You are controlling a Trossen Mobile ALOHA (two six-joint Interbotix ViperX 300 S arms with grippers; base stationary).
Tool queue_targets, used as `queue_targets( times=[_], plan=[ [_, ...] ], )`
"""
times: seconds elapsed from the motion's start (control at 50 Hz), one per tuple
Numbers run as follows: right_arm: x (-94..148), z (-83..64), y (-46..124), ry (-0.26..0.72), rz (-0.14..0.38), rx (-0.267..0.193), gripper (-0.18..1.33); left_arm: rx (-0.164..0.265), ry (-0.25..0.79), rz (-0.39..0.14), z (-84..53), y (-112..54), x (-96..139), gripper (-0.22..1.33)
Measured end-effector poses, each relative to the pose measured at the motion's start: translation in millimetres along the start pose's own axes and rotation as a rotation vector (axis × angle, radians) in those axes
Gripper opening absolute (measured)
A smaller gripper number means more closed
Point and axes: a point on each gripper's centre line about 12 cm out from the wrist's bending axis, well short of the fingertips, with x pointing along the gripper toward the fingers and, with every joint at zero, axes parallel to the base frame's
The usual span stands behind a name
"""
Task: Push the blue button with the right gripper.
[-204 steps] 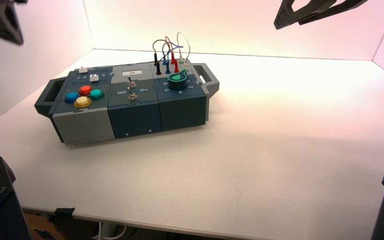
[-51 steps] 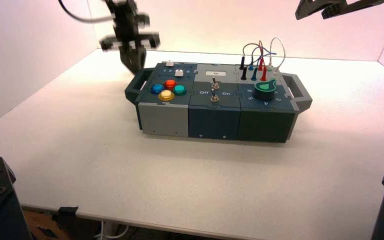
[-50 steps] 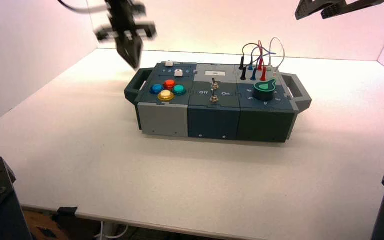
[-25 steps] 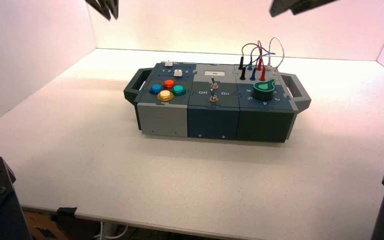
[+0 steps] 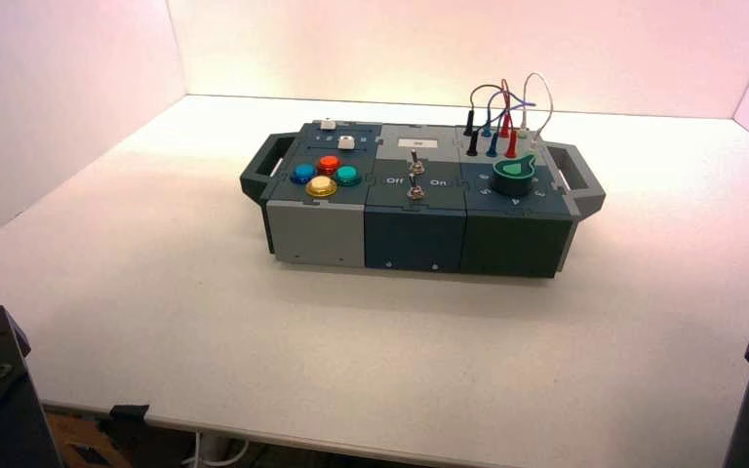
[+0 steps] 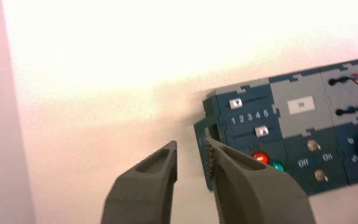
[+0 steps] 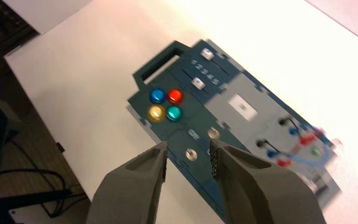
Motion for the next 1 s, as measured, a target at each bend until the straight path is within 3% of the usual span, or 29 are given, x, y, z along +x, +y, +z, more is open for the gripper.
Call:
queue_targets(
  times=[0.12,0.22,0.26,0.3,0.34,0.4,0.64,0.82,1.0],
  plan=[
    [18,11.6,9.7,0.030,0.019,-0.023,0.80,0.020,-0.024,0.002,-11.6,-2.7,-16,0.91],
    [36,18.9,16.6,0.062,0.031,-0.040,0.64,0.036,-0.038,0.005,-23.5,-4.7,-27,0.91],
    [50,22.5,19.9,0.086,0.036,-0.044,0.45,0.040,-0.039,0.007,-28.6,-4.7,-29,0.91],
    [54,23.3,20.4,0.095,0.036,-0.044,0.38,0.042,-0.041,0.007,-30.8,-5.0,-30,0.91],
    [65,25.5,21.4,0.112,0.036,-0.048,0.17,0.043,-0.037,0.010,-37.2,-4.7,-32,0.91],
    [78,27.3,22.0,0.133,0.036,-0.047,0.04,0.044,-0.041,0.011,-42.7,-4.9,-34,0.92],
    [129,24.6,24.3,0.227,0.036,-0.041,-0.12,0.047,-0.098,0.022,-58.8,-6.8,-47,0.92],
    [159,20.0,32.8,0.296,0.049,-0.049,-0.14,0.045,-0.134,0.028,-65.9,-7.4,-53,0.92],
    [174,19.5,41.3,0.331,0.062,-0.051,-0.14,0.045,-0.139,0.030,-68.9,-7.5,-53,0.92]
  ],
)
